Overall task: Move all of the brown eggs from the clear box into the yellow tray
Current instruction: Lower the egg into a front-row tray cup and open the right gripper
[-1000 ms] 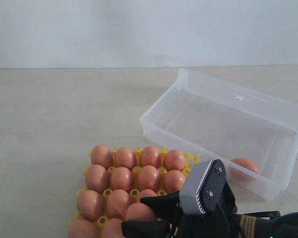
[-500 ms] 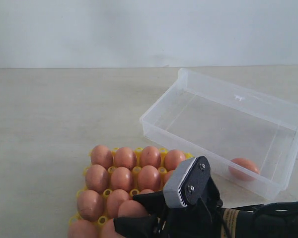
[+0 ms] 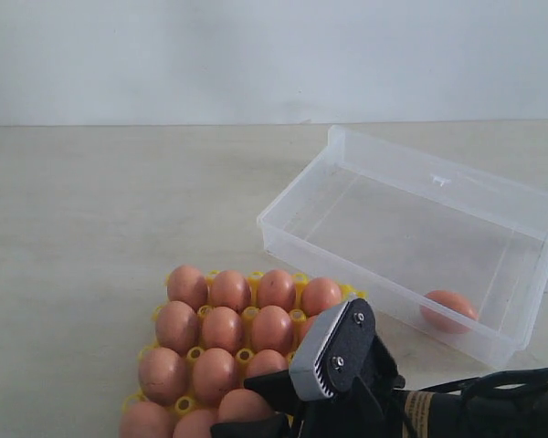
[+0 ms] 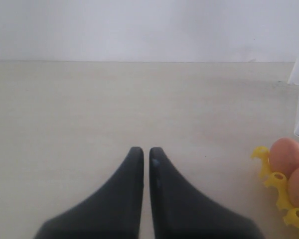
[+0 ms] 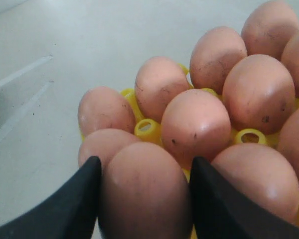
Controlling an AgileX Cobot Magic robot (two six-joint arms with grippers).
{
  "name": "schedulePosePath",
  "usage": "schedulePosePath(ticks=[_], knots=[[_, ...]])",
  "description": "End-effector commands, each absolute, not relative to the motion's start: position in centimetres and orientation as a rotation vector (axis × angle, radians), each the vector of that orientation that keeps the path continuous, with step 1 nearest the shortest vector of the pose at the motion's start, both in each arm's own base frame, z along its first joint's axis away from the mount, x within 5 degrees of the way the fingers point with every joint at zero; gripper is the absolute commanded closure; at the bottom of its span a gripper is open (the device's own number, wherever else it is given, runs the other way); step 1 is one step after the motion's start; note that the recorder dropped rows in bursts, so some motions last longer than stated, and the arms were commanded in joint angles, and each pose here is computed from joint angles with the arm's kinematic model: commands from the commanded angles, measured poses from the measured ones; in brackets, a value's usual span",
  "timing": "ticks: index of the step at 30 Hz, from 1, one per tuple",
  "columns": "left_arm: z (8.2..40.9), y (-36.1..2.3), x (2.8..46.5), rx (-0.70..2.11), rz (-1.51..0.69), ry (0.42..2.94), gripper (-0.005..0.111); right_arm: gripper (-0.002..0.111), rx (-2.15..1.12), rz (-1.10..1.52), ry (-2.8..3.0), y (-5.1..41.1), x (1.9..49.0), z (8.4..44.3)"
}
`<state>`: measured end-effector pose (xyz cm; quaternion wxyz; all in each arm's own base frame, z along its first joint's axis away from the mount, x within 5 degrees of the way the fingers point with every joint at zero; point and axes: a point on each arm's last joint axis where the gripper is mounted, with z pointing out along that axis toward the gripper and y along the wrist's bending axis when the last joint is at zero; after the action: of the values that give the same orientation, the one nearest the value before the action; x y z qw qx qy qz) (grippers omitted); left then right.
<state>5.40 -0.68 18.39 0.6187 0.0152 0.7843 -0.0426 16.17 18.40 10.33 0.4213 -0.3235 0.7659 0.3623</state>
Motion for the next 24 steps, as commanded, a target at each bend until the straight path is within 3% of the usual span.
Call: schedulePosePath(ticks=[1, 6, 15, 24], knots=[[18.56, -0.71, 5.39, 0.029, -0.11, 1.79, 0.103, 0.109, -0.827, 0.887, 1.918, 18.4, 16.25, 10.19], [18.56, -0.71, 5.39, 0.029, -0.11, 1.79, 0.103, 0.105, -0.813, 0.838, 1.958, 18.12, 16.45, 9.86], [18.56, -0.71, 5.39, 0.029, -0.11, 1.79, 0.103, 0.071, -0.834, 0.832, 1.958, 18.13, 16.38, 9.79], [18.56, -0.71, 5.39, 0.029, -0.11, 1.79, 0.103, 0.058, -0.83, 0.837, 1.949, 18.16, 16.39, 9.87]])
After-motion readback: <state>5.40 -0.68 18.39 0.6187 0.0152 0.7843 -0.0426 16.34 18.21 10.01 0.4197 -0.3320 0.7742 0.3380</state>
